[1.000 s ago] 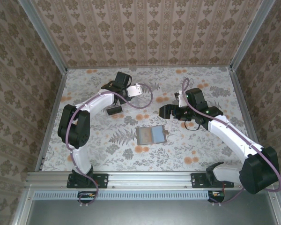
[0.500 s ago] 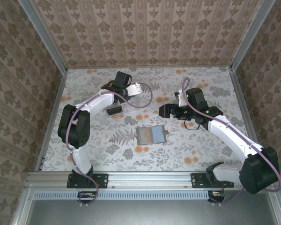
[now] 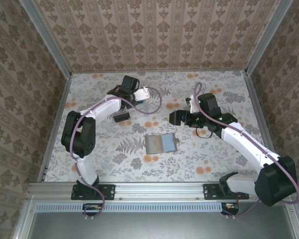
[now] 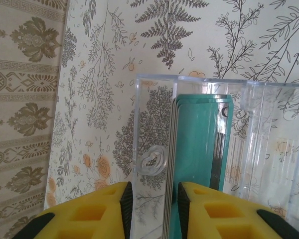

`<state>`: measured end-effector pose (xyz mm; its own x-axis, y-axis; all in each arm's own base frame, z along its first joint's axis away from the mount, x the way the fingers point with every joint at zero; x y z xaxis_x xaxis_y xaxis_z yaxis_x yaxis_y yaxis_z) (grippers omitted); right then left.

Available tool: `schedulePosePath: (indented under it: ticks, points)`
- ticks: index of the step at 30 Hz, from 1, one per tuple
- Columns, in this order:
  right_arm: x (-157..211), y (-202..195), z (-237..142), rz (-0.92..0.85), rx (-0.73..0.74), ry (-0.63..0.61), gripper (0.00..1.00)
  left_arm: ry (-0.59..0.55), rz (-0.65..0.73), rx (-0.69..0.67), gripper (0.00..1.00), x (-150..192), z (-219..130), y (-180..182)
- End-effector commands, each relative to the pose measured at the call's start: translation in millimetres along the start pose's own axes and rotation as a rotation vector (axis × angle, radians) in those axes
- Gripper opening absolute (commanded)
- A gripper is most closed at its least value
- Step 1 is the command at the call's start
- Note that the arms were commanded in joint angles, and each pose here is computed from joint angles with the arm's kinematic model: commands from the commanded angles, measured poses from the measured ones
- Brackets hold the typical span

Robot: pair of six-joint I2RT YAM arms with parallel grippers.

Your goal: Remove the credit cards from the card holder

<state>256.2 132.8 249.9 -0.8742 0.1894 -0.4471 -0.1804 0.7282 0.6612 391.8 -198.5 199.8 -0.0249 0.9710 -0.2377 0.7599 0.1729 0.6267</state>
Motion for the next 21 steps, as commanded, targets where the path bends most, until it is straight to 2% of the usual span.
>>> schedulePosePath:
  ticks: [1, 9, 16, 18, 20, 21]
  points:
    - [-1, -2, 3, 0.006, -0.015, 0.004, 1.00, -0.017, -0.015, 0.005, 0.34, 2, -8, 4]
    - [0, -3, 5, 0.011, -0.014, 0.008, 1.00, -0.090, -0.096, -0.023, 0.37, -6, -40, 18]
    - [4, -9, 8, 0.022, 0.015, 0.011, 1.00, -0.185, -0.285, -0.063, 0.43, -12, -91, 38]
    - [6, -10, 8, 0.023, 0.028, 0.009, 1.00, -0.198, -0.370, -0.083, 0.49, -11, -105, 41]
    - [9, -11, 8, 0.016, 0.050, 0.007, 1.00, -0.231, -0.455, -0.083, 0.62, -9, -120, 41]
    - [11, -12, 8, 0.014, 0.062, 0.007, 1.00, -0.249, -0.501, -0.090, 0.72, -7, -127, 40]
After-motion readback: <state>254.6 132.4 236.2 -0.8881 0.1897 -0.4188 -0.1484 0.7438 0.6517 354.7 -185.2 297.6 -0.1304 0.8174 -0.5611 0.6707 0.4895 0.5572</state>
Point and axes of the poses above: each hand's point on the last joint's axis, 136 mm out from that joint toward the fingers, its own z axis out along the fingers, its own y axis along the line the jaws close on, x = y × z, the point moved 10 cm from there along -z, back along the fingers, and after that the axes turned 5 degrees about z, right-handed, at the moved point
